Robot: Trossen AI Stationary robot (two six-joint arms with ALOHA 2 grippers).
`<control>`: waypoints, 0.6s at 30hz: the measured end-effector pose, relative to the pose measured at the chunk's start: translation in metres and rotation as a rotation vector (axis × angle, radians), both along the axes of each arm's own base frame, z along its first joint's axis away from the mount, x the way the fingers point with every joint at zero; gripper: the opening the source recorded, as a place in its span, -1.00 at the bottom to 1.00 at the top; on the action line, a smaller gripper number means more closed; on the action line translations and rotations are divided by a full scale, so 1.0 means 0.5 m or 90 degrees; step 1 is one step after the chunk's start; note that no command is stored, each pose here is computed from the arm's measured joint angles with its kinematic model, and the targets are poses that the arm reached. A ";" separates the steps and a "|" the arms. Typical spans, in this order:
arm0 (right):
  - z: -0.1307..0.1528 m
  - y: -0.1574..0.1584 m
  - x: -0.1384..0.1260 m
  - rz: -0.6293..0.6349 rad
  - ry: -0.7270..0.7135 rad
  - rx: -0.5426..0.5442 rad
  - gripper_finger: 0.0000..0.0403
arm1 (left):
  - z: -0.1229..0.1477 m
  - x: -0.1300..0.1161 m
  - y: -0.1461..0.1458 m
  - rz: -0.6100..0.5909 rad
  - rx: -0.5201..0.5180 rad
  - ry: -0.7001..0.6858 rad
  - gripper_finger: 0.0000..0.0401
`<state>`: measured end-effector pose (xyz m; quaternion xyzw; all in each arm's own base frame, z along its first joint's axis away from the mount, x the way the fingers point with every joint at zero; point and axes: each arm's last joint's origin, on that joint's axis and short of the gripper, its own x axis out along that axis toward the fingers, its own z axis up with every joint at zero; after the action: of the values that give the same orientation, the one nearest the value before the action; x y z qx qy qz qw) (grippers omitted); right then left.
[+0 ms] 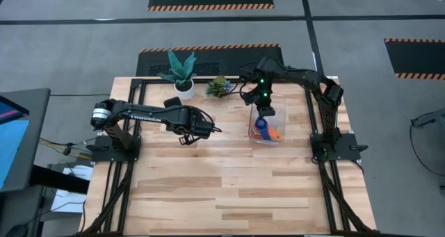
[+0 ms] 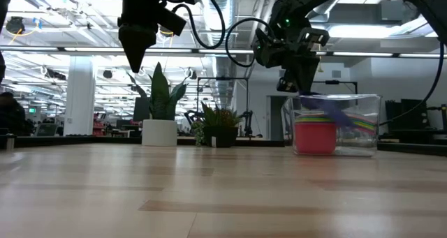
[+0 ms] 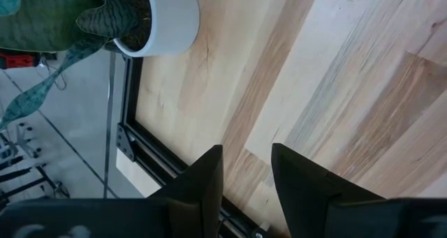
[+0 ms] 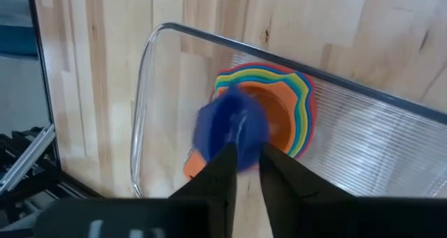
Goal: Nest measuring cups in basket
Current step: Adjust the nested measuring cups in the transparent bin
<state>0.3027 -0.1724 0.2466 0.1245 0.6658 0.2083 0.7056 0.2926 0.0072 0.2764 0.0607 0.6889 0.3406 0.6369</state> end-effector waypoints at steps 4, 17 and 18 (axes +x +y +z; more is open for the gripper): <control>0.000 0.002 0.001 0.000 0.001 0.000 -0.46 | 0.000 0.000 0.000 0.000 0.000 0.000 -0.44; -0.003 -0.001 -0.001 -0.002 0.049 -0.064 -0.10 | 0.000 0.000 0.000 0.000 0.000 0.000 -0.44; -0.003 -0.003 -0.002 -0.008 0.056 -0.071 -0.10 | 0.000 0.000 0.000 0.000 0.000 0.000 -0.44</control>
<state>0.3016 -0.1736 0.2452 0.0983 0.7059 0.1608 0.6828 0.2926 0.0073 0.2763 0.0605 0.6888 0.3407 0.6370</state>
